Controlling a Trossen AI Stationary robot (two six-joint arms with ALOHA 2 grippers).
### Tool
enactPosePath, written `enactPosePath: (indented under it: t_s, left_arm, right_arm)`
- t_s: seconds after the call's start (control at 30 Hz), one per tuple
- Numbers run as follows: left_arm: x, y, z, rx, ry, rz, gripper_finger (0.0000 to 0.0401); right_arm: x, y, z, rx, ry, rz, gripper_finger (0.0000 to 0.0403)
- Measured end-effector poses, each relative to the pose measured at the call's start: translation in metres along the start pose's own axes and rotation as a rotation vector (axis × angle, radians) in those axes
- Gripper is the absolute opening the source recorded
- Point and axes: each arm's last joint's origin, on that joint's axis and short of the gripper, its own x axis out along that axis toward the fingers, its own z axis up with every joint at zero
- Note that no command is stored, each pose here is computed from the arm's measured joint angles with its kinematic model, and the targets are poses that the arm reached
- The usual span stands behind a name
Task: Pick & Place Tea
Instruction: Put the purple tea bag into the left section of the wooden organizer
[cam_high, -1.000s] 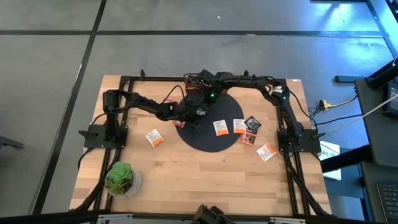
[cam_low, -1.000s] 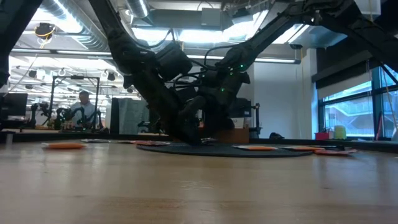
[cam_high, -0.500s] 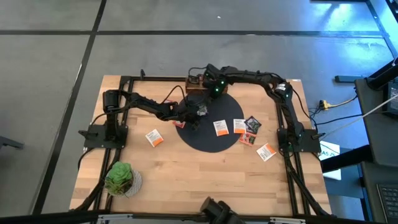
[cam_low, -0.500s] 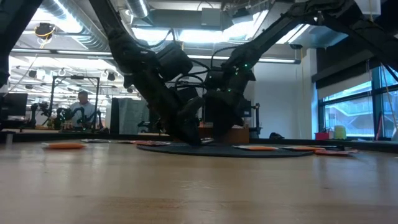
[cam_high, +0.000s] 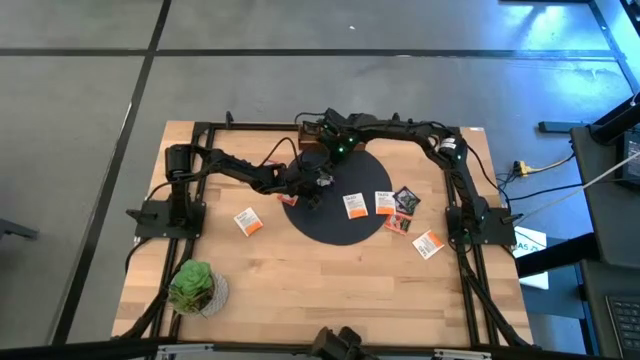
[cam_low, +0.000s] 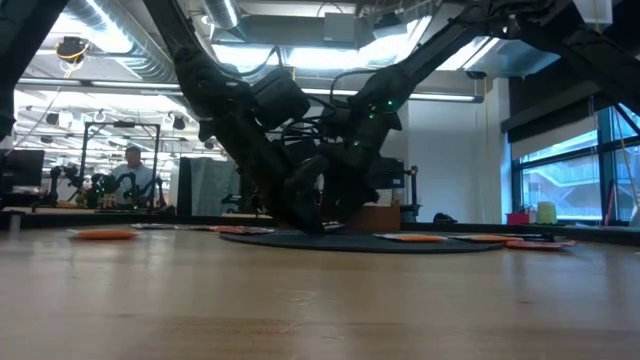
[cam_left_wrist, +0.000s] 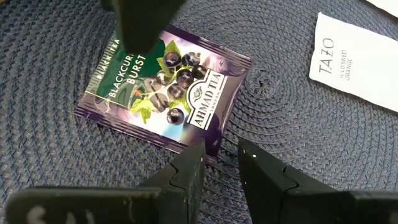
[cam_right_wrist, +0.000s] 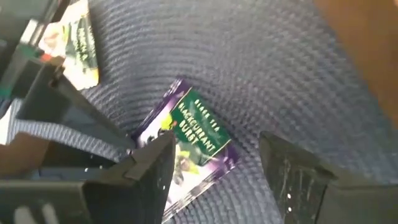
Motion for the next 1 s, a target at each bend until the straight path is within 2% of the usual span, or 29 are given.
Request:
enactPosePath:
  t_s: [0.7,0.83,1.0]
  left_arm:
    - [0.000,0.000,0.000,0.000,-0.001,0.000,0.0095]
    - [0.000,0.000,0.000,0.000,-0.001,0.001,0.0095]
    - [0.000,0.000,0.000,0.000,-0.001,0.001,0.0095]
  right_arm:
    - [0.009,-0.006,-0.003,0.044,0.037,0.082,0.0160]
    - [0.006,-0.009,-0.003,0.055,0.038,0.125,0.0127]
    - [0.006,-0.009,-0.003,0.042,0.044,0.136,0.0063]
